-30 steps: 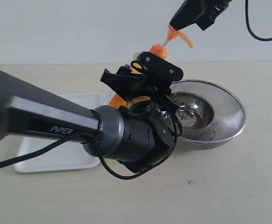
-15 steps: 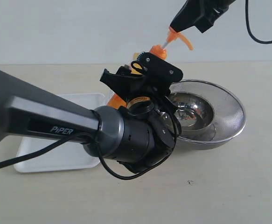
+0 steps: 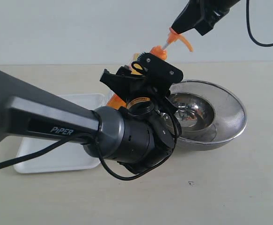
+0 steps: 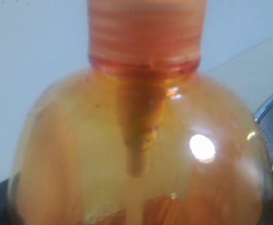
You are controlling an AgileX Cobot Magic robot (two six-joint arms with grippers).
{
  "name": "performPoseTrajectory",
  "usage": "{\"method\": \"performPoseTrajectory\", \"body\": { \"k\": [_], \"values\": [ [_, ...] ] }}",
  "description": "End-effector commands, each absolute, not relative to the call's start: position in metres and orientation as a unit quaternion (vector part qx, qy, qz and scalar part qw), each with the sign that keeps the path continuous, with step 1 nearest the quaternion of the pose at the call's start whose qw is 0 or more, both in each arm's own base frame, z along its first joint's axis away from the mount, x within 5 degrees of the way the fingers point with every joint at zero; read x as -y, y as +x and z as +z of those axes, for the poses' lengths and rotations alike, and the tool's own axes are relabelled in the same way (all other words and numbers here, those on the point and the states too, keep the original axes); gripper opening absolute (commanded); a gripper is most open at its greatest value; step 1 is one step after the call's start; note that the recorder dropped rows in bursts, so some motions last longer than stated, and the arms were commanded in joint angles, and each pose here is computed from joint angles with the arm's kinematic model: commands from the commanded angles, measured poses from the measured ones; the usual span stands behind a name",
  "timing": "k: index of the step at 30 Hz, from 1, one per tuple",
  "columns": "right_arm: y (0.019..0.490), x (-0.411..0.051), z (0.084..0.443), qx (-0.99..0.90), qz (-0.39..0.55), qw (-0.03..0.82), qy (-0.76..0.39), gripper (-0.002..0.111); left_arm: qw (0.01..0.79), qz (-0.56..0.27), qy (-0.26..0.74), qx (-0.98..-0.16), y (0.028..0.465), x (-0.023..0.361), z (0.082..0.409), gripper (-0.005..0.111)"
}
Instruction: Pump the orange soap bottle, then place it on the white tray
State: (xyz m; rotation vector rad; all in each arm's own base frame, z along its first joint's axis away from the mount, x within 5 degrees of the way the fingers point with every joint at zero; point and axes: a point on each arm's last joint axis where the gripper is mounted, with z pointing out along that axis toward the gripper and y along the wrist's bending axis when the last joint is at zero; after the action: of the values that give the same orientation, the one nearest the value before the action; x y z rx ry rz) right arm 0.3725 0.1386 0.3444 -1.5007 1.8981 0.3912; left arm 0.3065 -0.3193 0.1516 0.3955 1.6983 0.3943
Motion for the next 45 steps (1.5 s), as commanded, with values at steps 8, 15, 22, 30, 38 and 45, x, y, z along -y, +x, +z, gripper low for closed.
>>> {"method": "performPoseTrajectory", "body": {
  "k": [8, 15, 22, 30, 38, 45],
  "values": [
    [0.367, -0.143, 0.323, -0.729, 0.17, 0.277, -0.602, 0.0, 0.678, 0.17, 0.159, -0.697, 0.307, 0.324, 0.176, 0.005],
    [0.367, -0.143, 0.323, -0.729, 0.172, 0.275, -0.603, 0.0, 0.678, 0.17, 0.159, -0.697, 0.307, 0.324, 0.176, 0.005],
    [0.366, -0.143, 0.323, -0.728, 0.174, 0.272, -0.604, 0.0, 0.678, 0.17, 0.159, -0.697, 0.307, 0.324, 0.176, 0.005],
    [0.365, -0.146, 0.323, -0.726, 0.176, 0.271, -0.607, 0.0, 0.678, 0.17, 0.159, -0.697, 0.307, 0.324, 0.176, 0.005],
    [0.362, -0.152, 0.323, -0.721, 0.175, 0.268, -0.615, 0.0, 0.678, 0.17, 0.159, -0.697, 0.307, 0.324, 0.176, 0.005],
    [0.362, -0.151, 0.305, -0.73, 0.174, 0.261, -0.607, 0.0, 0.678, 0.17, 0.159, -0.697, 0.307, 0.324, 0.176, 0.005]
  ]
}}
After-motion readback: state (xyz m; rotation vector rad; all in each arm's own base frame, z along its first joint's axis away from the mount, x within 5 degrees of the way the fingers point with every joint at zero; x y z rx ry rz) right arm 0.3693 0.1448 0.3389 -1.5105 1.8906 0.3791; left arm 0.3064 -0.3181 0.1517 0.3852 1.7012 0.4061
